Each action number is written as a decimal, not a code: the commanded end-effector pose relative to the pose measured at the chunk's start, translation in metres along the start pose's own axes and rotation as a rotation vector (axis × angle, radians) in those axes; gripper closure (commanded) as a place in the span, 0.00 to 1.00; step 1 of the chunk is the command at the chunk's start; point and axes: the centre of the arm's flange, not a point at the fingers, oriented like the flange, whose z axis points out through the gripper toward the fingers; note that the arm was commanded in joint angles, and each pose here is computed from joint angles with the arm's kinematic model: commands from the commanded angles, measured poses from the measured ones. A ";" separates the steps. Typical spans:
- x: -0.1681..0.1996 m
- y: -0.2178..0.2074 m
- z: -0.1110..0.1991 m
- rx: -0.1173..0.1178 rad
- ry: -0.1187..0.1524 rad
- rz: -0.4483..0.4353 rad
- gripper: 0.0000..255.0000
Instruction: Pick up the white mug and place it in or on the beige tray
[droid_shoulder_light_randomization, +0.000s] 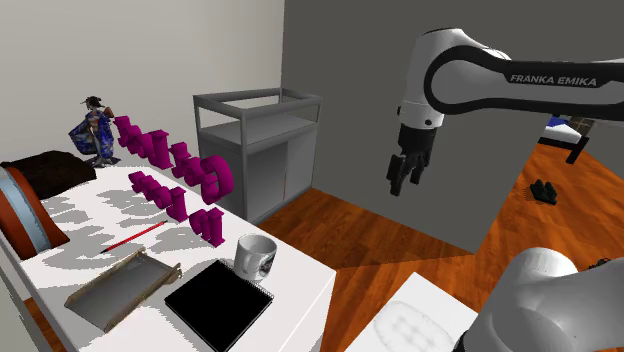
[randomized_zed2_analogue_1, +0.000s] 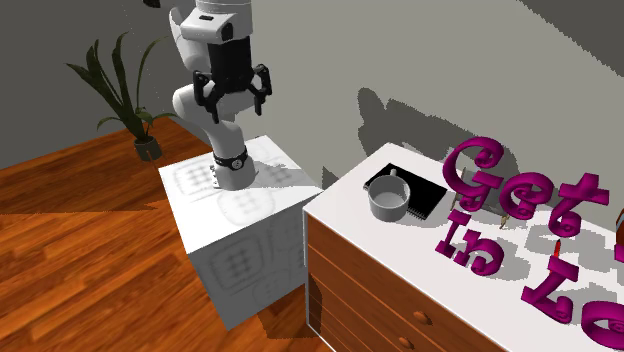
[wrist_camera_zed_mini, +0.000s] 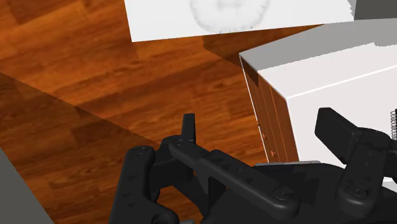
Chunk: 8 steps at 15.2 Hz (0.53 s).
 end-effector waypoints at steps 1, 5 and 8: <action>0.000 0.000 0.000 0.000 0.000 0.000 0.00; 0.026 -0.025 0.031 0.056 0.004 0.030 0.00; 0.046 -0.045 0.053 0.099 0.008 0.052 0.00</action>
